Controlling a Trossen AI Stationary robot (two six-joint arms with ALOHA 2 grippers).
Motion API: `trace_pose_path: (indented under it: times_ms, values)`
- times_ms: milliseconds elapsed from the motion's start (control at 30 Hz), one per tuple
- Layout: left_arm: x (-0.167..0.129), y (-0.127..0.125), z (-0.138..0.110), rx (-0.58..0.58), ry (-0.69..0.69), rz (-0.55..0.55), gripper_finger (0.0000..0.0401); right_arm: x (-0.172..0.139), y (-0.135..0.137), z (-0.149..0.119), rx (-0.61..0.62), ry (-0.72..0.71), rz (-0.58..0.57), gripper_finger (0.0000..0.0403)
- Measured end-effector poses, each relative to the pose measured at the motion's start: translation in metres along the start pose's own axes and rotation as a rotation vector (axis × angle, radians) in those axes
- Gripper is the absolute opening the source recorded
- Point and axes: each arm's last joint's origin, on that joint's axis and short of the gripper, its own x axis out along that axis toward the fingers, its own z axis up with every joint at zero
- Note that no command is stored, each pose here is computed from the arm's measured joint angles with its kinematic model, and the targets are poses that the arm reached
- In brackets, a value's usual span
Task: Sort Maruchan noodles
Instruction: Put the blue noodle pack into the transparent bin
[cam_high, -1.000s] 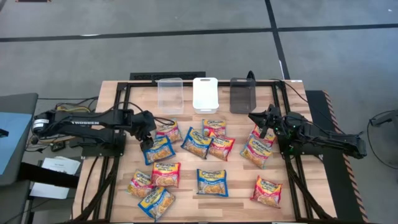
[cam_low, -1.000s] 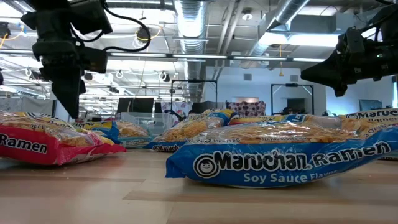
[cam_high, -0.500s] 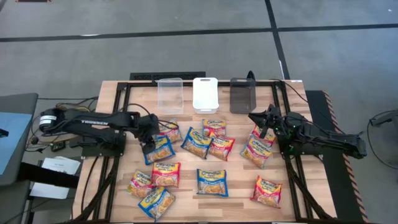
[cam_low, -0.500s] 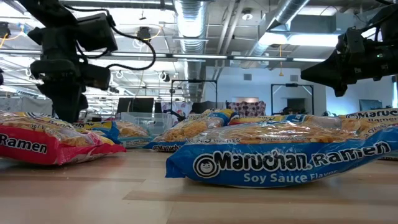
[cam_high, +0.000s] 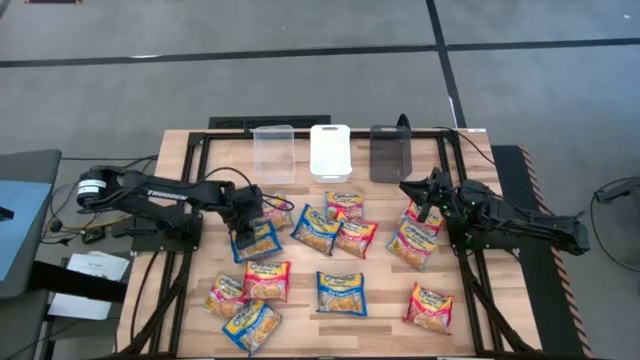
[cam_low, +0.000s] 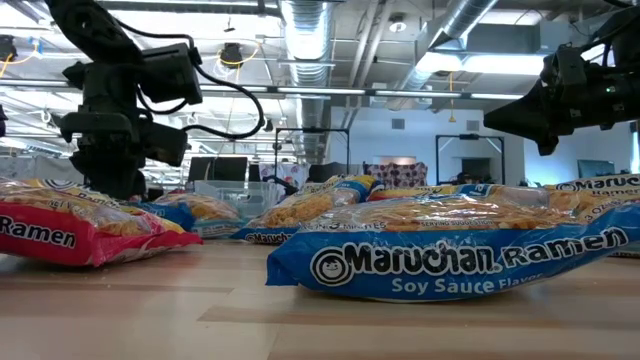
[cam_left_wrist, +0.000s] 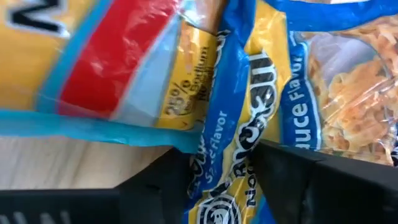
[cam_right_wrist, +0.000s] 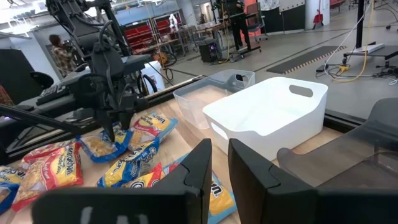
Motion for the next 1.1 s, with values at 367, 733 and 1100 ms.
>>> trace_pose_path:
  times_ms: [367,733,1100]
  values:
    - [0.001,-0.001,-0.001,0.001,0.020,-0.050,0.0027,0.000,0.000,0.000,0.000,0.000,0.000,0.0081]
    - [-0.010,-0.009,0.015,0.035,-0.022,-0.061,0.0000,0.000,0.000,0.000,0.000,0.001,0.000,0.0081]
    - [-0.032,-0.020,0.031,0.098,-0.022,-0.014,0.0000,0.000,0.000,0.000,0.000,0.000,0.000,0.0081]
